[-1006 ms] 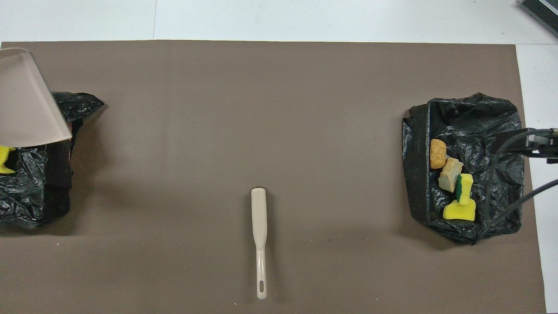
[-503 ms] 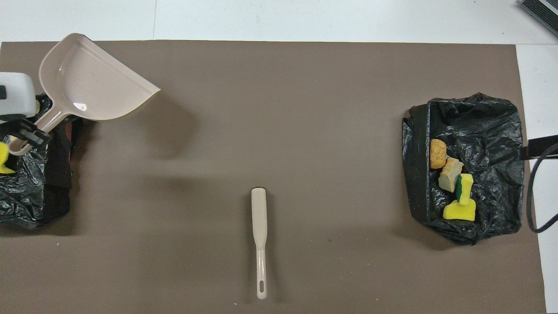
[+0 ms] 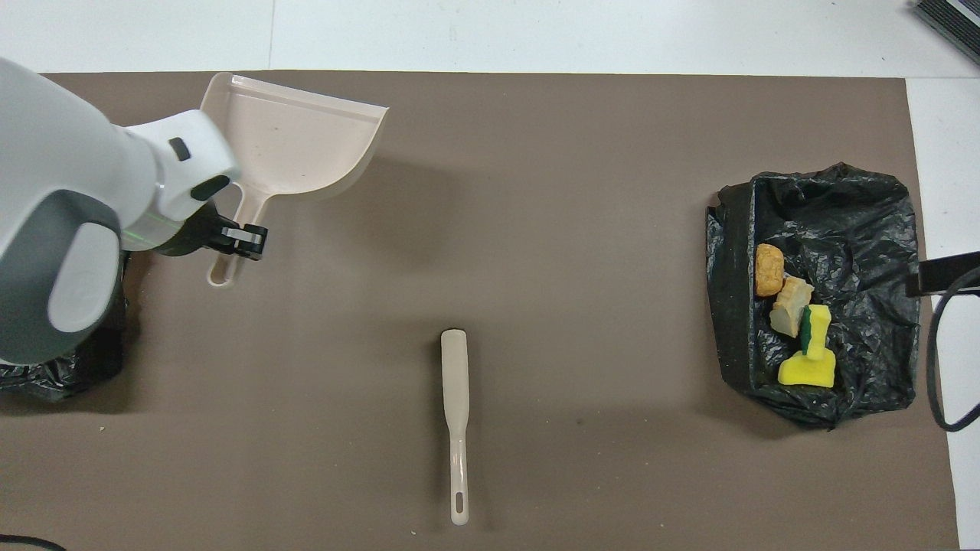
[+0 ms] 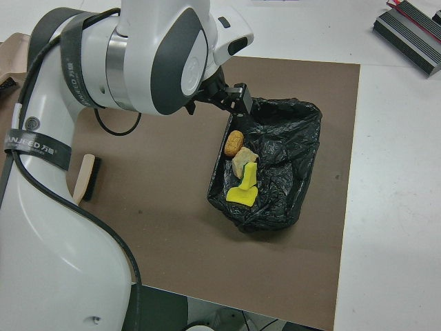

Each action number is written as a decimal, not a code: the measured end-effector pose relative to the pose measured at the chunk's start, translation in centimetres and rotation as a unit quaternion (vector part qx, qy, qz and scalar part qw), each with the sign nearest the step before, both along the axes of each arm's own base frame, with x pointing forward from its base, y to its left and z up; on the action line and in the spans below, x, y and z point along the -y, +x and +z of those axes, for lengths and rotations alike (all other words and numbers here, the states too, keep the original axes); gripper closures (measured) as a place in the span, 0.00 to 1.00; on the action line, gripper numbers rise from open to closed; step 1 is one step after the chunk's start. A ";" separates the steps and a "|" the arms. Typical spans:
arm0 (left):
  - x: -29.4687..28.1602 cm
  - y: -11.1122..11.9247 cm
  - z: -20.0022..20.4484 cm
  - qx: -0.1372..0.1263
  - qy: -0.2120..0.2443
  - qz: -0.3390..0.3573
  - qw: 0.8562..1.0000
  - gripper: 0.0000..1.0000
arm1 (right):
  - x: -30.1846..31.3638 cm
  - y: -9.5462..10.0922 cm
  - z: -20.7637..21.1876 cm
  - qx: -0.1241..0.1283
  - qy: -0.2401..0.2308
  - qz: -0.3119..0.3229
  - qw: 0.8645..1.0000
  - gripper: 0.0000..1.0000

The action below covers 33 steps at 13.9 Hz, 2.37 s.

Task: Sweep and dump trash in bin
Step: 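Place the dustpan on the table middle and open the left gripper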

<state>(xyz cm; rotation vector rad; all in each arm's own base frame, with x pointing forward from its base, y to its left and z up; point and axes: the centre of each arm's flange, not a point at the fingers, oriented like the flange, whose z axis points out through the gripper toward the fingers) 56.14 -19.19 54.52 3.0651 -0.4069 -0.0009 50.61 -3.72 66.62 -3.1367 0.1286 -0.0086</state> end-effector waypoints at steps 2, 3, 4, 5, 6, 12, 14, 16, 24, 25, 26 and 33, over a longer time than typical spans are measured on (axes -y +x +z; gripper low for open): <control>6.0 -1.7 -1.0 0.005 -0.003 0.006 1.000 0.69 | -0.6 -0.2 0.3 0.002 0.000 0.006 1.000 0.00; 8.7 -2.4 -1.9 0.005 -0.004 0.009 1.000 0.69 | -0.7 -0.2 0.0 0.000 0.000 0.007 1.000 0.00; 11.0 -3.0 -3.1 0.004 -0.004 0.016 1.000 0.69 | -1.0 -0.1 -0.2 -0.002 0.000 0.010 1.000 0.00; 13.0 -3.2 -4.5 0.006 -0.005 0.031 0.999 0.69 | -1.5 -0.1 -0.4 -0.003 0.000 0.015 1.000 0.00; 14.6 -3.0 -6.3 0.010 -0.008 0.049 0.999 0.69 | -1.9 -0.1 -0.5 -0.004 0.000 0.018 1.000 0.00; 18.9 -1.5 -14.8 0.024 -0.019 0.080 0.996 0.69 | -2.2 -0.1 -0.6 -0.005 0.000 0.021 1.000 0.00; 20.2 -1.5 -16.9 0.025 -0.028 0.089 0.995 0.69 | -2.1 -0.1 -0.6 -0.005 0.000 0.020 1.000 0.00; 21.8 -1.9 -19.3 0.027 -0.029 0.092 0.995 0.68 | -2.1 -0.1 -0.6 -0.005 0.000 0.020 1.000 0.00; 15.8 1.4 -12.3 0.050 -0.039 0.146 0.987 0.00 | -2.1 -0.1 -0.6 -0.005 0.000 0.020 1.000 0.00; 14.4 2.0 -11.1 0.054 -0.041 0.149 0.987 0.00 | -2.1 -0.1 -0.6 -0.005 0.000 0.020 1.000 0.00; 12.7 2.9 -10.2 0.059 -0.043 0.148 0.986 0.00 | -2.1 -0.1 -0.6 -0.005 0.000 0.020 1.000 0.00; -1.3 7.9 -7.4 0.054 -0.020 0.107 0.993 0.00 | -2.1 -0.1 -0.6 -0.005 0.000 0.020 1.000 0.00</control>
